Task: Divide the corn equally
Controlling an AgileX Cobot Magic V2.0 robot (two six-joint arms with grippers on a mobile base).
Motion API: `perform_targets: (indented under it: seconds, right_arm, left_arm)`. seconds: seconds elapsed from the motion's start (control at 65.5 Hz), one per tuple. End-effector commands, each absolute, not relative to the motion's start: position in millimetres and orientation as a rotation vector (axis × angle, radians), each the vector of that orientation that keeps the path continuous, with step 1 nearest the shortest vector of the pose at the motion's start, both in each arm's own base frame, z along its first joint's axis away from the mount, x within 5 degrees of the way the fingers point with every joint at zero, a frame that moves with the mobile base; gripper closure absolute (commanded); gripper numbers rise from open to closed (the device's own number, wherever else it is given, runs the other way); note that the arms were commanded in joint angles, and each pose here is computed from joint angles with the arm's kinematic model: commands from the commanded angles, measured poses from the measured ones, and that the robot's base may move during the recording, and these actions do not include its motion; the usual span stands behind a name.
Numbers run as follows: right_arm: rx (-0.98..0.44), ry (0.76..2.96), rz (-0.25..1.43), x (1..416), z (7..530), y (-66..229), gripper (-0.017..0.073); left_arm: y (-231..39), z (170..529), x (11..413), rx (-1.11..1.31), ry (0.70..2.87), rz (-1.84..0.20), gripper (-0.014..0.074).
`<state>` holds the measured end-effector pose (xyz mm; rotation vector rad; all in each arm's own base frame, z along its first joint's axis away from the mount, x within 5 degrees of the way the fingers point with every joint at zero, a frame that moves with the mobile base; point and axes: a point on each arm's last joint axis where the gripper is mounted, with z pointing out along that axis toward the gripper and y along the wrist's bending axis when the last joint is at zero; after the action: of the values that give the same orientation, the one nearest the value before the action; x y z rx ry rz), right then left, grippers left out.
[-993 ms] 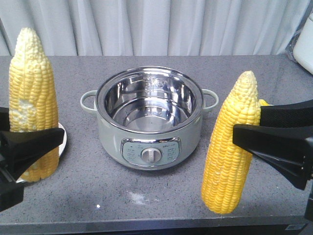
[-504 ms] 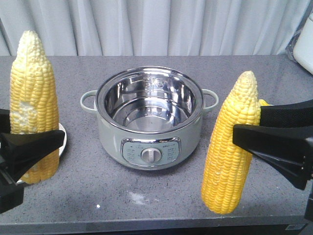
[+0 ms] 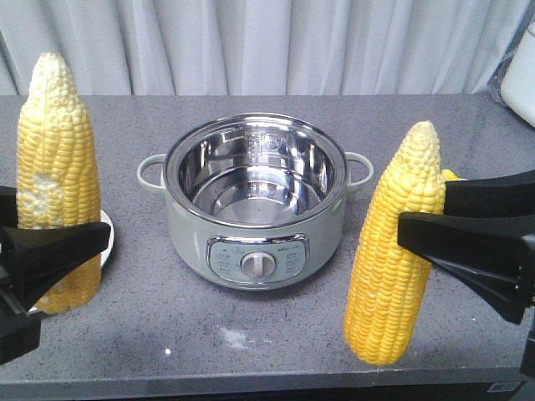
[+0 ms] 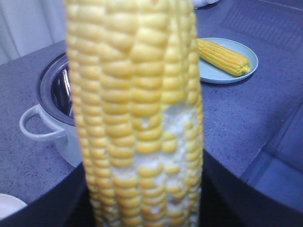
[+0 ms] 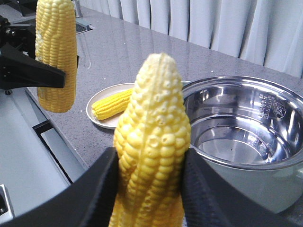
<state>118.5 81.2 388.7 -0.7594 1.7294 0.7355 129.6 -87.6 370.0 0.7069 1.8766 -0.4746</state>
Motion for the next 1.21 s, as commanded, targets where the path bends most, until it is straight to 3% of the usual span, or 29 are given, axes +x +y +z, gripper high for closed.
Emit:
perform_targets:
  seconds: [0.0, 1.191]
  right_arm:
    - [-0.71, 1.671, 0.745, 117.9, 401.5, 80.4, 0.0348]
    - [-0.71, 1.671, 0.745, 117.9, 401.5, 80.4, 0.0348]
  left_arm:
    - [-86.5, 385.2, 129.4, 0.648, 1.798, -0.491, 0.0356]
    - [-86.5, 385.2, 129.4, 0.648, 1.798, -0.491, 0.0356]
